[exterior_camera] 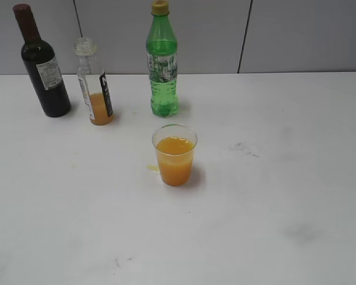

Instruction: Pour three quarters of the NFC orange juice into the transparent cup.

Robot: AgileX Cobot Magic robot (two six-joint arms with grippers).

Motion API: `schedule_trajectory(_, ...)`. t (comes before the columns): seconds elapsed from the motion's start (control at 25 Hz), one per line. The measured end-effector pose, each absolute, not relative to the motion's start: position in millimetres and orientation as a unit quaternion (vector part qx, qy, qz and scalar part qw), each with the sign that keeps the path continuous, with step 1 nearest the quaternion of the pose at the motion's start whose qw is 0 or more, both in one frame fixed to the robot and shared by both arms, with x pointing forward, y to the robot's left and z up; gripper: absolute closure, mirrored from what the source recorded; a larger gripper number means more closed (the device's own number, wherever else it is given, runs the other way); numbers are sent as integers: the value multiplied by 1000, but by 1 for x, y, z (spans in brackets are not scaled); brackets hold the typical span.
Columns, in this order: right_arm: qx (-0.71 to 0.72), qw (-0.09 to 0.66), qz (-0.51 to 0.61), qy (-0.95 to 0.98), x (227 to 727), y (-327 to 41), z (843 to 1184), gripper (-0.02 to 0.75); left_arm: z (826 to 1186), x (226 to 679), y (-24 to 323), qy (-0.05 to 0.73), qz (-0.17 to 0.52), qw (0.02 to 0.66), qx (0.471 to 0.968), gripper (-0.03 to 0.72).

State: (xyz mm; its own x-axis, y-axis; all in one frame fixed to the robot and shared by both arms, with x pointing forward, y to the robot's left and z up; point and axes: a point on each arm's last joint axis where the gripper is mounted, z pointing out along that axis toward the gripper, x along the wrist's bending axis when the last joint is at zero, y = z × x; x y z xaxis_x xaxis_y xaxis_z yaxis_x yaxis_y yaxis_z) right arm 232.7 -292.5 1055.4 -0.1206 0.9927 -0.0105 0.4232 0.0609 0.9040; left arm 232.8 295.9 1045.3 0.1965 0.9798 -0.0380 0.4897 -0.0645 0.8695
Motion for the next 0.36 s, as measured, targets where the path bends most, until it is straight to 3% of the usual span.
schedule_trajectory(0.36, 558, 358, 398, 634, 233, -293, 1055, 148, 1045, 233, 296, 555, 307, 399, 662, 115)
